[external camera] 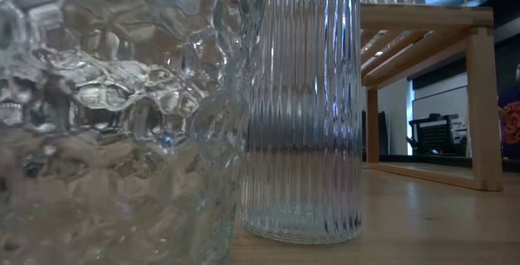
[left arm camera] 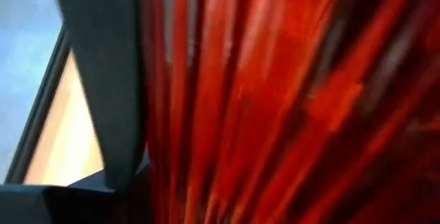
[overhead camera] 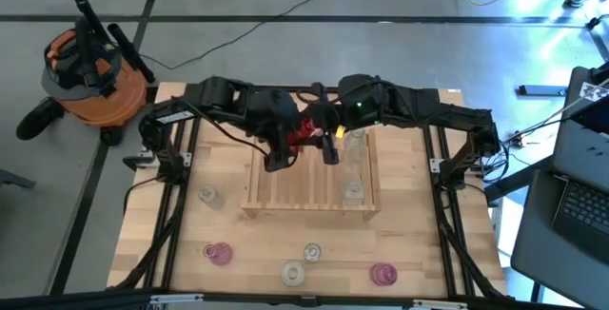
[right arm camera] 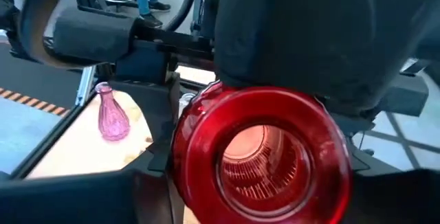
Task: Sort vases onto shelf
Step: Put the red vase on the shelf aligned with the other red vase
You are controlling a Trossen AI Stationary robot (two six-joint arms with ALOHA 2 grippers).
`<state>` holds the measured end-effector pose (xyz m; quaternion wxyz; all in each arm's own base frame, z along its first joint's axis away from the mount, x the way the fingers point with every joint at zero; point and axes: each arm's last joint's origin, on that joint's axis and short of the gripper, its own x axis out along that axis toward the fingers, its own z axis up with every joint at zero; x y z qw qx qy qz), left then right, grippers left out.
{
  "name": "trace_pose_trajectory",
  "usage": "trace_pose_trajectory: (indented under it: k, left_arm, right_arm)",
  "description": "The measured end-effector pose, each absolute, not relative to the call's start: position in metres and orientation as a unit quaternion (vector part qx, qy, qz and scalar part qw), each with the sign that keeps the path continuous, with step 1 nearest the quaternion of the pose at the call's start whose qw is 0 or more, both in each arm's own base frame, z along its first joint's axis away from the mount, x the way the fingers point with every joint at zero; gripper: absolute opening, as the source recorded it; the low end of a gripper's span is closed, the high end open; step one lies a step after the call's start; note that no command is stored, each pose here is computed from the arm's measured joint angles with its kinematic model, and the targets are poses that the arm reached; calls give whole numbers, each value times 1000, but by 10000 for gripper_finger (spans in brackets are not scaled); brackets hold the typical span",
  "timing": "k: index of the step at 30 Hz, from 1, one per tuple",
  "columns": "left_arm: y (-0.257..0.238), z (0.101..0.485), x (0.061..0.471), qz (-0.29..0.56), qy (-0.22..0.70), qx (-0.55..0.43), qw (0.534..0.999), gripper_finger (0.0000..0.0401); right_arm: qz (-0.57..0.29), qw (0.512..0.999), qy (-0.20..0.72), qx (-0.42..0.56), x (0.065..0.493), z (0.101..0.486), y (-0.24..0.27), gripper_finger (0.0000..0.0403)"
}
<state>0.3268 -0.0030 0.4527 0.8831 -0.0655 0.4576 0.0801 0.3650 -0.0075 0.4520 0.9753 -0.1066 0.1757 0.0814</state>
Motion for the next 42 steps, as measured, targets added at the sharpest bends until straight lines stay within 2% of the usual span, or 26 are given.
trace_pose_trajectory:
  k: [6,14,20,26,30,37,42]
  left_arm:
    - [-2,451,329,114,452,-92,880,293]
    - [-4,450,330,109,454,-85,880,245]
    - [-8,451,329,122,452,-74,881,242]
    - [-8,451,330,132,449,-90,879,241]
    - [-8,446,325,144,478,-87,862,240]
    - [-13,449,318,173,472,-81,861,238]
    - [-18,464,302,196,437,-60,876,238]
  right_arm:
    - [81,966,227,-93,361,443,-8,185]
    - [93,967,220,-89,362,443,-7,185]
    - [101,967,216,-92,362,443,-7,187]
    - [97,968,210,-96,363,445,-7,223]
    - [95,970,195,-108,361,449,-7,233]
    - [33,973,183,-135,341,467,-10,242]
    - [-13,967,189,-170,310,484,-12,260]
